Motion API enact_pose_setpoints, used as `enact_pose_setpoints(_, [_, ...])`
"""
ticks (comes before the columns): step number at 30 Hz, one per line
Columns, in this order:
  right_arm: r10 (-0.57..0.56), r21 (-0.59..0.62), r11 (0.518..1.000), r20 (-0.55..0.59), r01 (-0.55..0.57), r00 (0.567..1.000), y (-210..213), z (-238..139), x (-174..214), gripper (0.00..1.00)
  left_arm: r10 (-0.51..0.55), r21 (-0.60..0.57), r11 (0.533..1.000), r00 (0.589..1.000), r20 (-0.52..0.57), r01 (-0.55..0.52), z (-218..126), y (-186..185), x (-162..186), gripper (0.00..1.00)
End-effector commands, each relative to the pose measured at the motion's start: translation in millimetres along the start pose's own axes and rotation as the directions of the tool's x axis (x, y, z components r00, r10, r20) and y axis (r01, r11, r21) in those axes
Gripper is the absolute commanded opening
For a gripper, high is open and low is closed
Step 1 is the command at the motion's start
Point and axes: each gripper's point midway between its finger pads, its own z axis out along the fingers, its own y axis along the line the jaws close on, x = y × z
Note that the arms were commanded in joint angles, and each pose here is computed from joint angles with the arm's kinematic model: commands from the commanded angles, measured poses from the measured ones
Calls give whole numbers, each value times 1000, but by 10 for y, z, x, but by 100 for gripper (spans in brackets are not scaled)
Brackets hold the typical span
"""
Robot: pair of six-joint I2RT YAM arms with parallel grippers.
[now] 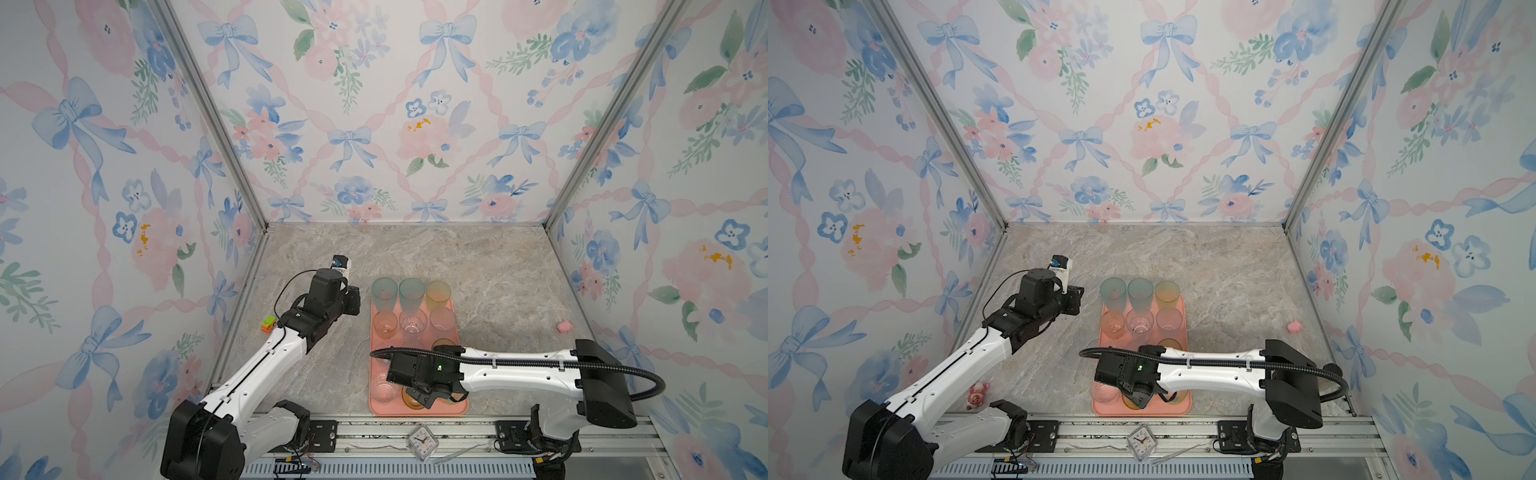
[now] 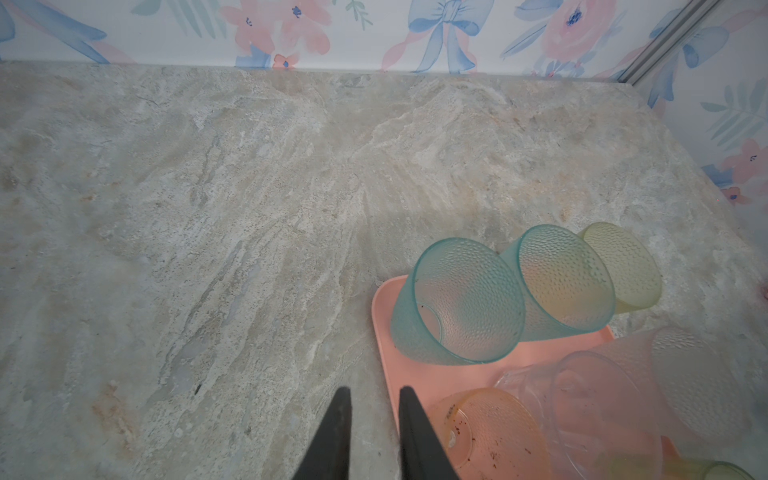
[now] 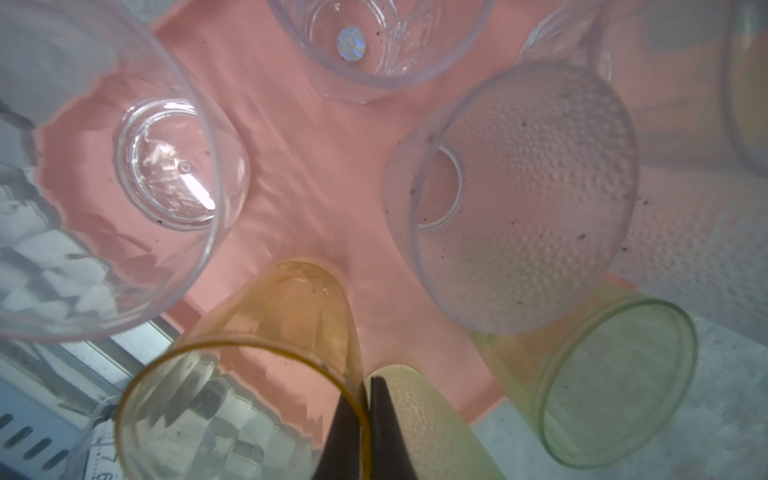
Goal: Place the glasses into the tray
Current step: 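Lower the yellow cup onto the tray's near end with the right gripper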
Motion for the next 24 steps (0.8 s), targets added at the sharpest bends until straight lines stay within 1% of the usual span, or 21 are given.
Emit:
enact_pose_setpoints(1, [-1,0,1000,-29,1,1000,-30,102,66,0,1,-5,1000,1000,-5,-1,33,4,36,23])
enact_pose_setpoints(7, [7,0,1000,-47,-7,999,-61,152,119,1,4,-3,1000,1000,-9,-4,40,0,43,24])
enact_pose_setpoints(9, [9,0,1000,-52,-9,999,-69,157,136,3,4,-2,1000,1000,-9,-4,40,-3,40,24])
enact_pose_setpoints(14, [13,5,1000,-59,-13,998,-98,155,165,11,4,-1,1000,1000,-9,-4,44,-6,32,24])
enact_pose_setpoints(24, [11,10,1000,-59,-10,998,-120,142,165,16,6,-6,1000,1000,-9,-6,42,1,29,24])
